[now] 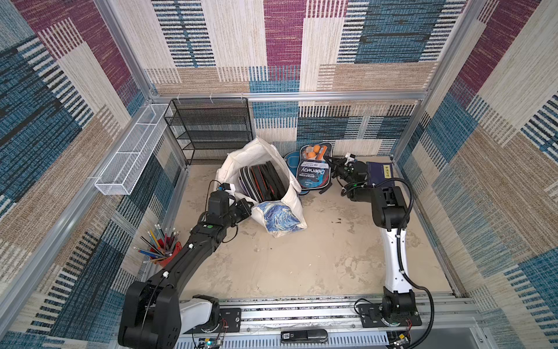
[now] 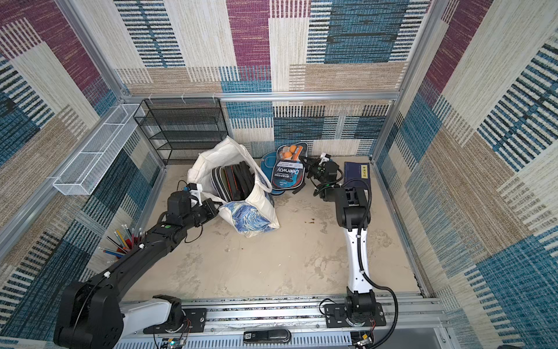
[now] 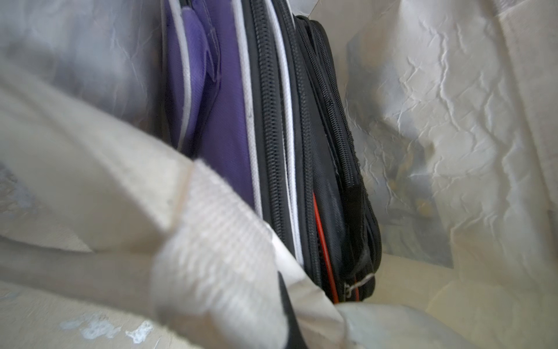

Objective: Remove the ping pong set from the canvas bag
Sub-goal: Place the ping pong set at the ping pong set, then pick up the ping pong set from the canvas bag.

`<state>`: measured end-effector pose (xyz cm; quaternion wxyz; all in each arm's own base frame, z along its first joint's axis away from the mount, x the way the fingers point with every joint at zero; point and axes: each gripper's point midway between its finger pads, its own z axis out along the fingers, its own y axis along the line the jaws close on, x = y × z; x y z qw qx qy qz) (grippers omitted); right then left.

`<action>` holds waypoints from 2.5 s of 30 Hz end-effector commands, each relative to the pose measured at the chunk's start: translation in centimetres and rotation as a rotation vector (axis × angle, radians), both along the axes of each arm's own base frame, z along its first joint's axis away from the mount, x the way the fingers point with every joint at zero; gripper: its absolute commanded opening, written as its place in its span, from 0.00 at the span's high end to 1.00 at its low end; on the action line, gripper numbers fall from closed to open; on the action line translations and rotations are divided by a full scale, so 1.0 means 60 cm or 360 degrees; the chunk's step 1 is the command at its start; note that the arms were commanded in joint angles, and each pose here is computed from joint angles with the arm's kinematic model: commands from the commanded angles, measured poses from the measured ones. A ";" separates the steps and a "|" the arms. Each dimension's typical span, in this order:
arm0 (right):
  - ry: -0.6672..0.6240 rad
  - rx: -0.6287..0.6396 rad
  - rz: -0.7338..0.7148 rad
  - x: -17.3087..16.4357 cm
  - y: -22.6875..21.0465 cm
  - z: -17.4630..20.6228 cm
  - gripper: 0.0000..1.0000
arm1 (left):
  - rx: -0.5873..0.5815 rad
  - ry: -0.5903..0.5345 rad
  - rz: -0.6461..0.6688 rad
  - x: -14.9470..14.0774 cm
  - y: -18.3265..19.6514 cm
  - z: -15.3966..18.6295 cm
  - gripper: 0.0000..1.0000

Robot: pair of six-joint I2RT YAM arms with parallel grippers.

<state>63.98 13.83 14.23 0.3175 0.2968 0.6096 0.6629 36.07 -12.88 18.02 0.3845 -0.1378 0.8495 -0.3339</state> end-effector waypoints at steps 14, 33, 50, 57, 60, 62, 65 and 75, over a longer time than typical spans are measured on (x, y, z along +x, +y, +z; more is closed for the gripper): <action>0.0117 -0.0274 -0.0104 0.001 -0.046 -0.055 0.88 | 0.0063 0.0005 0.0053 -0.004 0.015 -0.006 1.00; 0.0152 -0.0550 -0.0171 -0.001 -0.074 -0.058 0.14 | 0.0086 -0.0003 0.0055 -0.008 0.018 -0.004 1.00; -0.0016 -0.1169 -0.0285 -0.035 -0.099 0.051 0.01 | 0.0066 -0.0020 0.0024 -0.006 0.011 0.010 1.00; -0.0323 -0.1543 -0.0233 -0.091 -0.024 0.175 0.01 | 0.0036 -0.0043 -0.0007 -0.008 0.005 0.020 1.00; -0.0490 -0.1662 -0.0181 -0.127 0.031 0.241 0.01 | 0.0029 -0.0052 -0.0011 -0.007 0.004 0.023 1.00; -0.0597 -0.1748 -0.0166 -0.154 0.066 0.281 0.01 | 0.0021 -0.0062 -0.0021 -0.006 0.001 0.026 1.00; -0.0753 -0.1839 -0.0117 -0.201 0.124 0.334 0.01 | 0.0007 -0.0066 -0.0035 -0.004 -0.003 0.028 1.00; -0.1163 -0.1990 0.0248 -0.333 0.335 0.423 0.01 | -0.0033 -0.0087 -0.0084 0.002 -0.014 0.041 1.00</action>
